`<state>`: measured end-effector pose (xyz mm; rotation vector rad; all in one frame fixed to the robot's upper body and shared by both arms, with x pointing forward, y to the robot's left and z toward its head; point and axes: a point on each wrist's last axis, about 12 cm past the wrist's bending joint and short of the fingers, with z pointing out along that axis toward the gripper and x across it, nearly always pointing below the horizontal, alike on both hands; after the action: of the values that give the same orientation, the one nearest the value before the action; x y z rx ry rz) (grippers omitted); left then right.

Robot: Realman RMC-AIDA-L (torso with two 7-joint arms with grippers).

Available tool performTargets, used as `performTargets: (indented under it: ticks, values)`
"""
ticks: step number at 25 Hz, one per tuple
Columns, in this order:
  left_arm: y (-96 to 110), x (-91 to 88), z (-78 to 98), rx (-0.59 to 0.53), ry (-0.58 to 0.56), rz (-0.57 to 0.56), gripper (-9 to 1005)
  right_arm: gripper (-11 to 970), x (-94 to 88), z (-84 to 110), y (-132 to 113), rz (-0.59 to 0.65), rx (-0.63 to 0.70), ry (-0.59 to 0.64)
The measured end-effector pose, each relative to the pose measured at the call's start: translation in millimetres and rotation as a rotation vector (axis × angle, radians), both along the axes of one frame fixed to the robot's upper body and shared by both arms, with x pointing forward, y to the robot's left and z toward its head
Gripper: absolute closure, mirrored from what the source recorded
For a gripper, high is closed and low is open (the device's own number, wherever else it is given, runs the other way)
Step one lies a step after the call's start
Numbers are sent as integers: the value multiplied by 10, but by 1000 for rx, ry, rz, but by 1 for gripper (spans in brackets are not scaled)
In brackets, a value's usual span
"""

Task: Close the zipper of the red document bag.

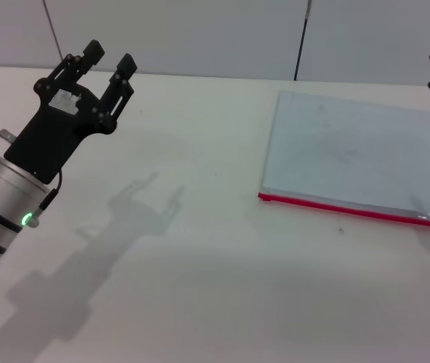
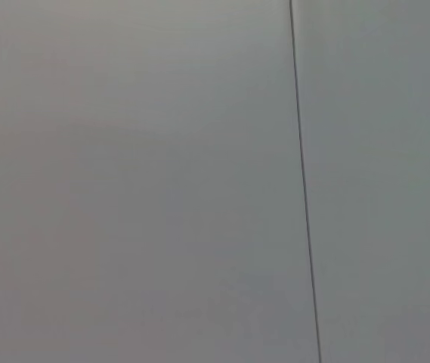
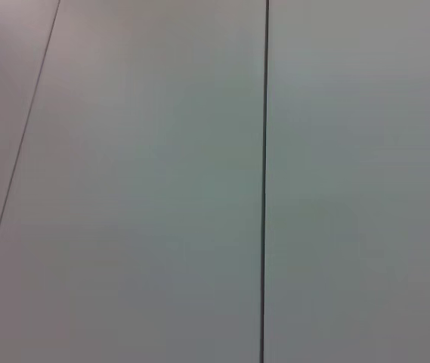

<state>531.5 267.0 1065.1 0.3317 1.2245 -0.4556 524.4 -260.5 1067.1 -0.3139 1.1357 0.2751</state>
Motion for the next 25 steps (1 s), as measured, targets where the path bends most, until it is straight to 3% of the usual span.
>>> performTargets:
  ticks: [25]
  values:
    - [3, -2, -1, -1, 0, 2, 470, 345, 21, 33, -9, 0, 3, -18]
